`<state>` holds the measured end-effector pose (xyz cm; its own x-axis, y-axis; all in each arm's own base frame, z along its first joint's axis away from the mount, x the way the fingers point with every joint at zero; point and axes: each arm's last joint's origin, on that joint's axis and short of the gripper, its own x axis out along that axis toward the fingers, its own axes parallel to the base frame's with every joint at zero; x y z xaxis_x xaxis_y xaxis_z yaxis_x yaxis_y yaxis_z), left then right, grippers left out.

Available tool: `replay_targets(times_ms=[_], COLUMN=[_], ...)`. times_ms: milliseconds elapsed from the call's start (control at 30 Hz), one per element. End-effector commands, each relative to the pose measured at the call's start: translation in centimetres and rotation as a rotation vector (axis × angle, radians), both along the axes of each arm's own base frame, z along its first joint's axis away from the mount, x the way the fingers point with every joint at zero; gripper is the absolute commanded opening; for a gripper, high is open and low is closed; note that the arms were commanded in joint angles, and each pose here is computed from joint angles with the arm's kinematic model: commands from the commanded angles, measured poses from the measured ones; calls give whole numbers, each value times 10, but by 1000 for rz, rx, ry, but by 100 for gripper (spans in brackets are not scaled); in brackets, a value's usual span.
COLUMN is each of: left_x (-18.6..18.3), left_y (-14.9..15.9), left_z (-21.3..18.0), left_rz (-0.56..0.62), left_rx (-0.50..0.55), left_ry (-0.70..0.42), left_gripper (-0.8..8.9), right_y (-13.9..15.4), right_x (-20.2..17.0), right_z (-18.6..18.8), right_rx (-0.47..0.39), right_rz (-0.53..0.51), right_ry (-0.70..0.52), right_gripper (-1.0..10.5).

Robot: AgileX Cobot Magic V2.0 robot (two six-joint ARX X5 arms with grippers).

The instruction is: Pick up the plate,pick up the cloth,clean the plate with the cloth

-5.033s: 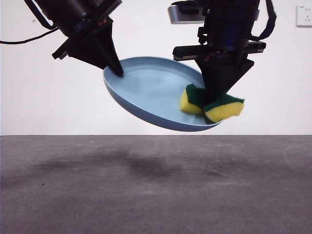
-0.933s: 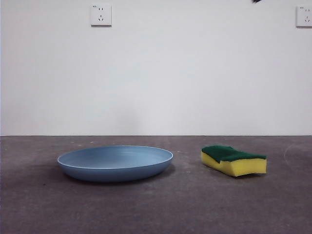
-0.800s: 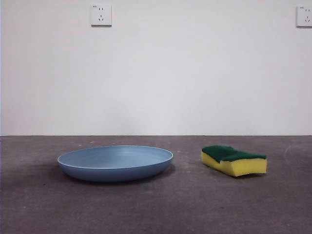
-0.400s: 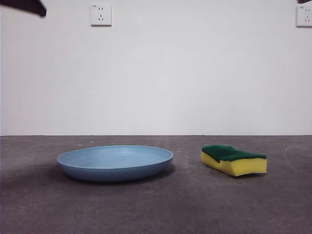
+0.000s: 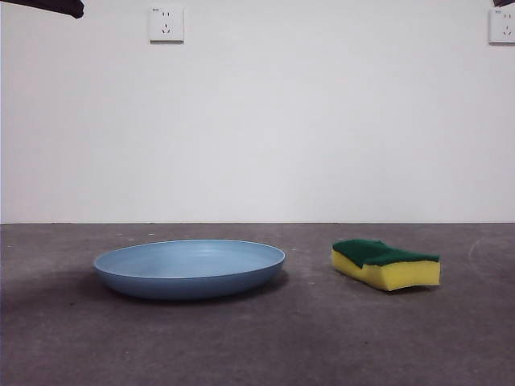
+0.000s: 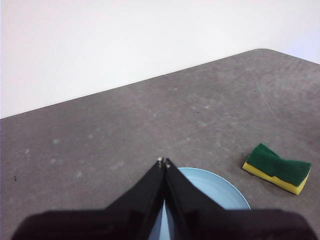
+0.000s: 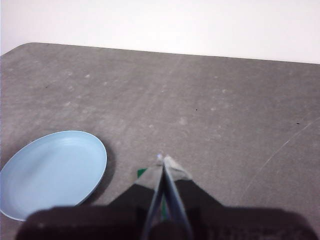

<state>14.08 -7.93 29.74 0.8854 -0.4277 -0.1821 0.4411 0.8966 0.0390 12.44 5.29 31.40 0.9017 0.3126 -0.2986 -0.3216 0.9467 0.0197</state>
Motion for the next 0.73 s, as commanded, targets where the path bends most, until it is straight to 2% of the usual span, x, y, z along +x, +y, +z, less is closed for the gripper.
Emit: replay_targets(times_ms=[33, 467, 600, 733], left_x=[0, -2, -6, -13], left_y=[0, 1, 9, 22], left_z=[0, -2, 2, 3], left_rz=[0, -2, 52, 61], left_rx=[-6, 19, 58, 48], left_ry=[1, 11, -35, -73], left_gripper=[-3, -3, -3, -3], right_y=[0, 0, 0, 0], right_x=[0, 0, 0, 0], right_z=[-2, -2, -2, -2], right_rx=[11, 11, 11, 11], right_rz=[-5, -5, -5, -5], right_ry=[2, 2, 2, 2], right_gripper=[-1, -1, -1, -1])
